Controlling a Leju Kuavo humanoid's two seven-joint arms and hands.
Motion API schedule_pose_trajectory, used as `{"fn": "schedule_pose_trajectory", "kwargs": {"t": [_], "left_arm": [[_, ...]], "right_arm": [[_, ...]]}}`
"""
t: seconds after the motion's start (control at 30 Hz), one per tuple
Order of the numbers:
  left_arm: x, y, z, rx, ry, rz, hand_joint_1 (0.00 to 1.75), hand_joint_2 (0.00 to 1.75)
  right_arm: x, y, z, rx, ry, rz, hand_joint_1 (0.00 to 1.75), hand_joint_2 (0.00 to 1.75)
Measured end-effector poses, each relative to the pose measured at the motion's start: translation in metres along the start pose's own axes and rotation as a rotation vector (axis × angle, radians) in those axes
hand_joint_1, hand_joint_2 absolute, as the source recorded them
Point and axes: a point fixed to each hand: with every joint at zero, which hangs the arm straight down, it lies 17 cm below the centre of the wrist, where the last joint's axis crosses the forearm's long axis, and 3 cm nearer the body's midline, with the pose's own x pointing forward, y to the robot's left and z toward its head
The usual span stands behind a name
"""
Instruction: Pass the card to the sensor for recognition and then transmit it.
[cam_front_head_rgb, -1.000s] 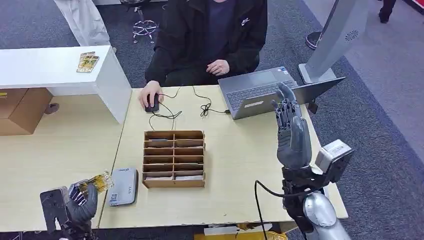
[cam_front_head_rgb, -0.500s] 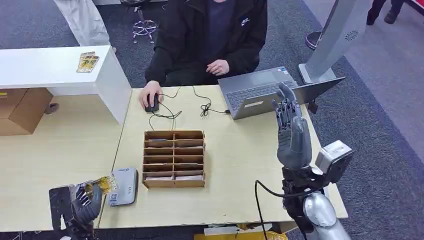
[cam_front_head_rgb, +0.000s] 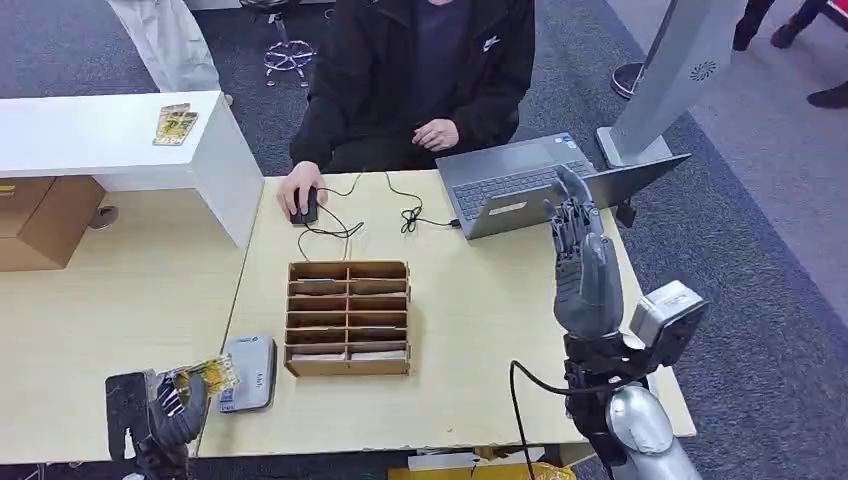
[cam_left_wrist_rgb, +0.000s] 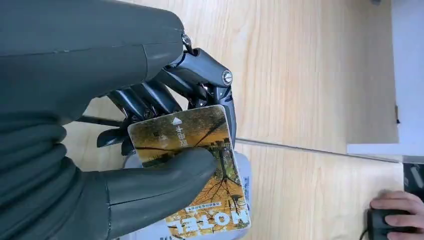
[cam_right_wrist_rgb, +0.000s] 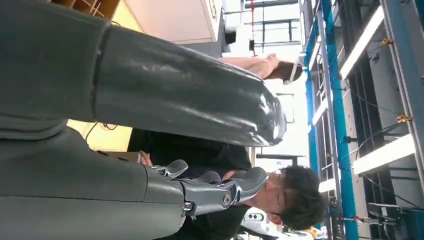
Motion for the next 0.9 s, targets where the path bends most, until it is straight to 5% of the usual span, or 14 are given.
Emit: {"fn": "schedule_pose_trajectory", "kwargs": {"t": [0.9], "left_arm": [[-0.033, 0.001, 0.002, -0.023, 0.067, -0.110, 1.75, 1.75]], "right_arm": [[-0.003, 0.002, 0.001, 0.009, 0.008, 0.002, 0.00, 0.00]]}}
